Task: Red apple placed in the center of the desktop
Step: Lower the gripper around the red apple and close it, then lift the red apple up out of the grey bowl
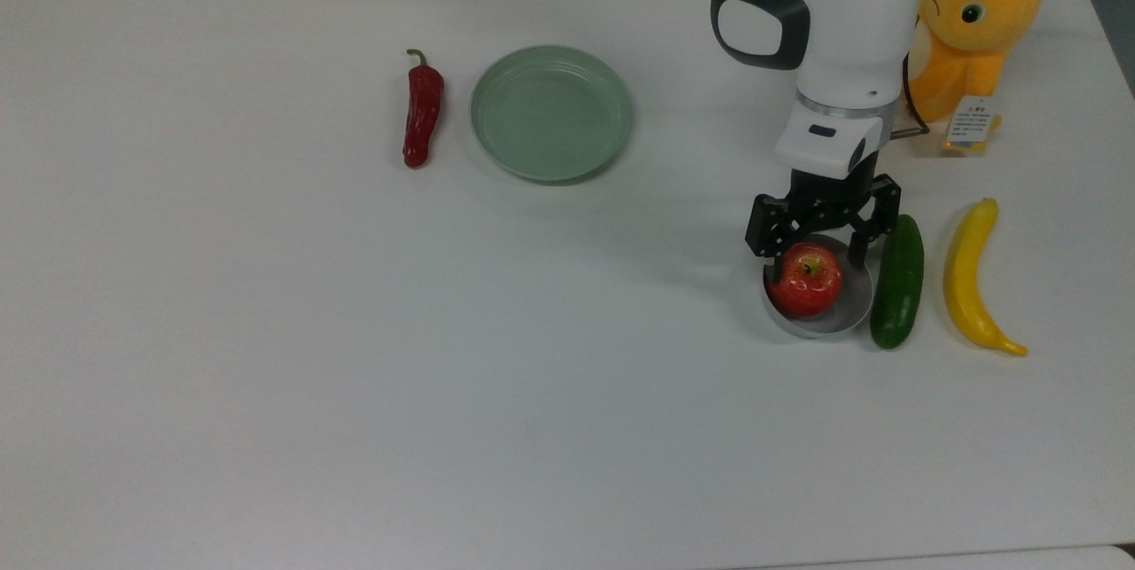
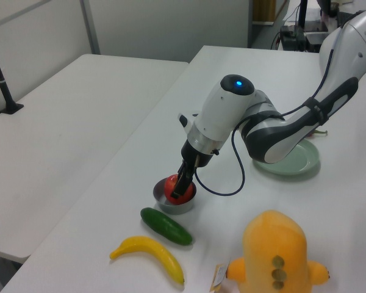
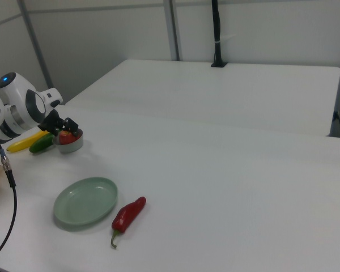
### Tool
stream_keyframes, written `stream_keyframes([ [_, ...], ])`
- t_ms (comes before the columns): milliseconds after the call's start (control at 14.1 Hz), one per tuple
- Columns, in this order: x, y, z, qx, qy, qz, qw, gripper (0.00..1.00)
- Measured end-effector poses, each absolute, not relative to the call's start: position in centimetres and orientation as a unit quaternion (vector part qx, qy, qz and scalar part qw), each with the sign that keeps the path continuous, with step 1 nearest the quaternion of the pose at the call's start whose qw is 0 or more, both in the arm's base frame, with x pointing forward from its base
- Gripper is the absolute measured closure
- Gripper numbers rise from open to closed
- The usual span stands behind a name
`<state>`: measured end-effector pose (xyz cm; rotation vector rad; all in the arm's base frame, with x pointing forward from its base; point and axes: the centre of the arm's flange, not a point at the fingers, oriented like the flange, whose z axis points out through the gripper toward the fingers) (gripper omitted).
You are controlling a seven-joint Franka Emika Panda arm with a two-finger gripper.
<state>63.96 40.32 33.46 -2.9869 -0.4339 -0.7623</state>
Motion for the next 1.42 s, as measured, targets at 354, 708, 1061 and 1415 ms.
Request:
stream_keyframes([
  [354, 63.7, 40.9, 32.5, -0.951, -0.171, -0.257, -0.012, 0.26],
  [708, 63.8, 40.9, 33.0, -0.951, -0.167, -0.261, -0.008, 0.28],
  [1061, 64.9, 39.9, 38.5, -0.947, -0.137, -0.290, 0.026, 0.28],
  [1415, 64.1, 34.4, 47.2, -0.937, -0.105, -0.332, 0.017, 0.28],
])
